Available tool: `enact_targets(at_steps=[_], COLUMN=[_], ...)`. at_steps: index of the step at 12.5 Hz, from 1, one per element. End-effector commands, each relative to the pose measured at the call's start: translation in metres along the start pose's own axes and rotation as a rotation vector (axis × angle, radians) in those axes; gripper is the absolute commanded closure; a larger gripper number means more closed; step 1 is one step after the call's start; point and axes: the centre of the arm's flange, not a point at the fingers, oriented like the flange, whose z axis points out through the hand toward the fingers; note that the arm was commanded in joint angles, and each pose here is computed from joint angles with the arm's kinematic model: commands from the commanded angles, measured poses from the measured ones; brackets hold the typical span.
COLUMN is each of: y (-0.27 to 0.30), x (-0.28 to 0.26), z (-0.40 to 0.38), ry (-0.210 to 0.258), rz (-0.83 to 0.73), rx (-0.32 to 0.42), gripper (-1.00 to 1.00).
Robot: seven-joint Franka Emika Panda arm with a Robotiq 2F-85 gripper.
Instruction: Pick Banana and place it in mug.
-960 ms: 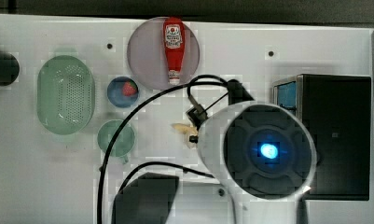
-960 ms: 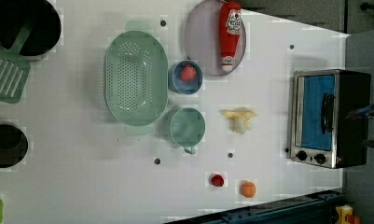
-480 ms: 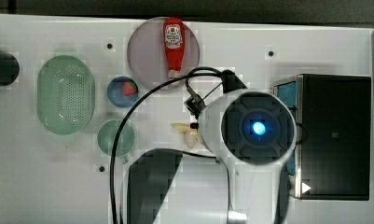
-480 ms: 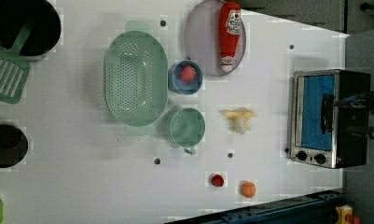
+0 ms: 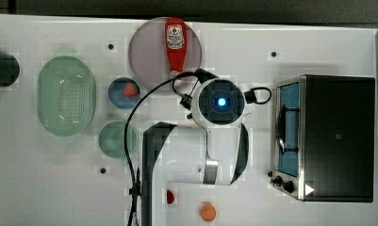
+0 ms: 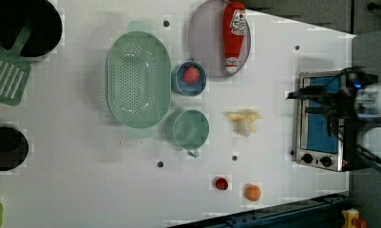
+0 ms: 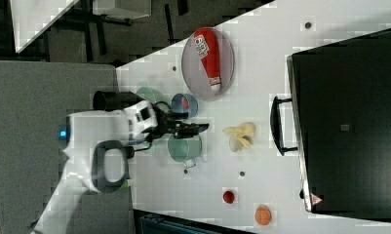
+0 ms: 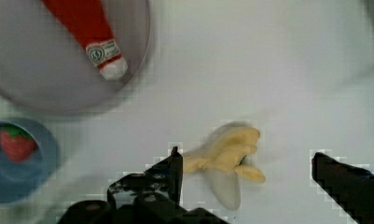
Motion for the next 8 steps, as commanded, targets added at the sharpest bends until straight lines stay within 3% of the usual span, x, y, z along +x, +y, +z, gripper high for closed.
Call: enact_targets(at_steps=[1,6,8], y=[0.005,0.001,-0.001], x=[-0.011,-0.022,-0.021], z=[0.05,0.138,0.161], ry=[-0.037,-0.152,-0.133], rz=[-0.296,-0.331,-0.334], rx=[-0.011,-0.045,-0.044], gripper=[-1.0,-1.0,-1.0])
